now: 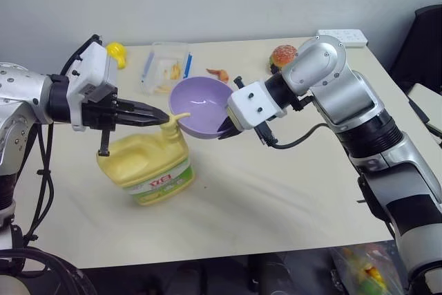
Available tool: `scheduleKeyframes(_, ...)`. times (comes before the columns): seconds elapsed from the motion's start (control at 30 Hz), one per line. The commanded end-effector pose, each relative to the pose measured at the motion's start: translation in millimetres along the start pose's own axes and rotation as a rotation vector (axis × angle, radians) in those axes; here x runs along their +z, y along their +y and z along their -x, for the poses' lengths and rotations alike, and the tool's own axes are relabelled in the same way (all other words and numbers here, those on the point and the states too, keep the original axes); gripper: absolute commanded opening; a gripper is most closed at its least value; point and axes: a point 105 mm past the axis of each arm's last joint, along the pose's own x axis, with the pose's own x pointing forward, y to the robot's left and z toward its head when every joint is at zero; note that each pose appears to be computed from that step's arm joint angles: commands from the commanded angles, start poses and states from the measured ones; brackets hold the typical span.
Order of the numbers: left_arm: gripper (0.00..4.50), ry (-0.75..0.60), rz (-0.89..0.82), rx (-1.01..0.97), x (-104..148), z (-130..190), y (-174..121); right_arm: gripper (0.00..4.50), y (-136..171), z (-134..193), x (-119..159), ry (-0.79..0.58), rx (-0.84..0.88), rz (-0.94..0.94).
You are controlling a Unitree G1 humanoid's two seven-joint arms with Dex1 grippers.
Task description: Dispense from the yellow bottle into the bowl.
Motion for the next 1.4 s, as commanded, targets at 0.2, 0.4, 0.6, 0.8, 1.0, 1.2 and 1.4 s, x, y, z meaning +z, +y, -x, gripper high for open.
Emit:
scheduleKeyframes(0.2, 0.04, -0.015, 0.100, 0.034, 1.4, -1.5, 11.2, 0.00, -2.3, 9.4, 12.9, -0.022, 0.025, 0.061)
scheduleKeyframes(0.4, 0.22, -0.170, 0.095, 0.037, 58.5, 27.1, 12.0, 0.00, 0.1, 10.3, 9.4, -0.025, 0.014, 0.045)
scheduleKeyframes(0.6, 1.77, -0.155, 0.115, 0.005, 74.8, 63.0, -15.6, 0.00, 10.4, 15.7, -6.7, -0.014, -0.017, -0.033)
scheduleKeyframes(0.8, 3.60, -0.050, 0.176, 0.051, 56.4, 84.0, -41.7, 0.00, 46.7, 18.8, -58.2, 0.042, -0.120, -0.238)
scheduleKeyframes(1.0, 4.47, 0.015, 0.205, 0.095, 44.8, 96.1, -66.9, 0.00, 88.4, 14.2, -121.0, 0.154, -0.267, -0.438)
scheduleKeyframes(1.2, 4.47, 0.048, 0.230, 0.167, 38.6, 108.0, -77.2, 0.00, 121.3, 23.0, -181.8, 0.362, -0.390, -0.510)
scheduleKeyframes(1.4, 4.50, 0.054, 0.216, 0.166, 33.3, 103.0, -76.8, 0.74, 131.0, 23.3, -195.8, 0.392, -0.398, -0.525)
